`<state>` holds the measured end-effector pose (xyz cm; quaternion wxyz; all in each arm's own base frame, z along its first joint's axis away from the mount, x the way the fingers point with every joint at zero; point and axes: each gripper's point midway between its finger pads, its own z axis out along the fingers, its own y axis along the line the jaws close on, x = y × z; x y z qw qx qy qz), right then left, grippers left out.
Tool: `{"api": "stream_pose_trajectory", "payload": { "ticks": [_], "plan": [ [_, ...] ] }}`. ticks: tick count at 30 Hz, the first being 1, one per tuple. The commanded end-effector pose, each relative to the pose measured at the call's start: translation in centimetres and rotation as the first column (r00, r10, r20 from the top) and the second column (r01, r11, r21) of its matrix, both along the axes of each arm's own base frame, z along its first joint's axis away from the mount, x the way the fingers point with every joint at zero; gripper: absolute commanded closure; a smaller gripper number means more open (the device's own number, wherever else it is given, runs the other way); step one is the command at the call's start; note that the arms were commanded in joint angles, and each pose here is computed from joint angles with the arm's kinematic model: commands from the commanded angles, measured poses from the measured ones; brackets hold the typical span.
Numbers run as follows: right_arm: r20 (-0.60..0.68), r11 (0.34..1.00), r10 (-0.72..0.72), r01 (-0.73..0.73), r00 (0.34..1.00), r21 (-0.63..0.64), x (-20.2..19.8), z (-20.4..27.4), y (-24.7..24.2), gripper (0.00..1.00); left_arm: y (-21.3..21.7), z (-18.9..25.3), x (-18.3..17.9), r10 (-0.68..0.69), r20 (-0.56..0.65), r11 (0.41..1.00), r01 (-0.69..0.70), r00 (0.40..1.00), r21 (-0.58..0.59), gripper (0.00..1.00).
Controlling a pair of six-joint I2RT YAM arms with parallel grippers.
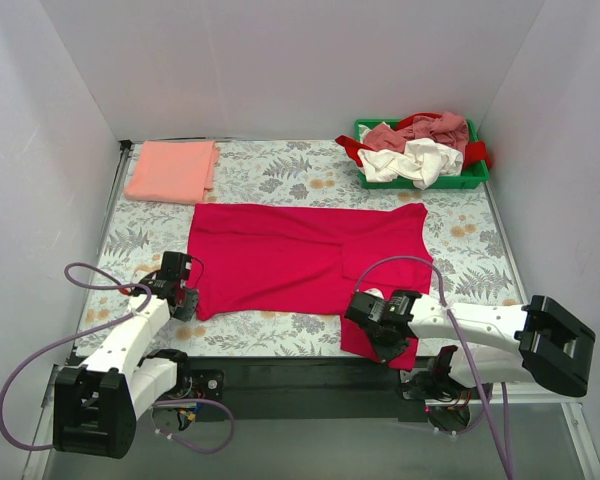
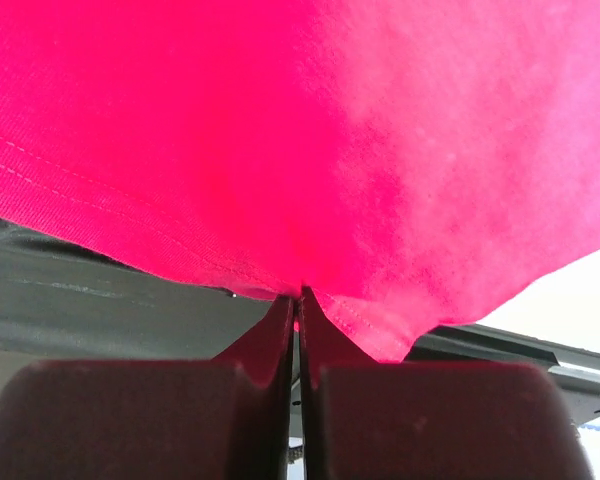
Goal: Fold and stack the t-shirts
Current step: Fold the tshirt
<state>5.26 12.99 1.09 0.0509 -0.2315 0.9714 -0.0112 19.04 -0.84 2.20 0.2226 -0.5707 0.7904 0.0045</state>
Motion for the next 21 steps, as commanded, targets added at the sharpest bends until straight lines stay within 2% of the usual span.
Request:
{"api": "stream_pose_trajectory", "payload": {
  "ticks": [1, 5, 9, 11, 17, 21],
  "plan": [
    [0.055, 0.999, -0.032, 0.032, 0.998, -0.005, 0.6, 1.5, -0.4, 0.99, -0.1, 0.8, -0.1, 0.015, 0.014, 1.0, -0.015, 1.0, -0.014, 1.0],
    [0.01, 0.998, -0.032, 0.031, 0.999, 0.054, -0.7, 2.6, -0.6, 0.99, -0.4, 1.6, -0.4, 0.044, 0.014, 0.998, -0.043, 0.999, -0.042, 1.0],
    [-0.052, 0.995, -0.038, 0.042, 0.998, 0.091, -2.4, 3.5, -1.2, 0.99, 0.6, 3.1, -1.1, 0.12, 0.024, 0.993, -0.12, 0.992, -0.019, 1.0],
    [-0.049, 0.992, -0.031, 0.037, 0.998, 0.118, -2.5, 4.3, -0.9, 0.99, 0.6, 3.7, -1.0, 0.128, 0.07, 0.992, -0.126, 0.989, -0.026, 1.0],
    [-0.057, 0.999, 0.01, -0.008, 0.998, 0.042, -2.6, 5.7, -2.4, 0.99, 0.7, 4.0, -1.0, 0.142, 0.098, 0.99, -0.139, 0.985, -0.038, 1.0],
    [0.003, 0.999, -0.001, 0.001, 1.0, 0.036, -1.5, 5.9, -2.5, 0.99, 0.6, 3.8, -1.1, 0.139, 0.076, 0.99, -0.136, 0.987, -0.033, 1.0]
  ]
}}
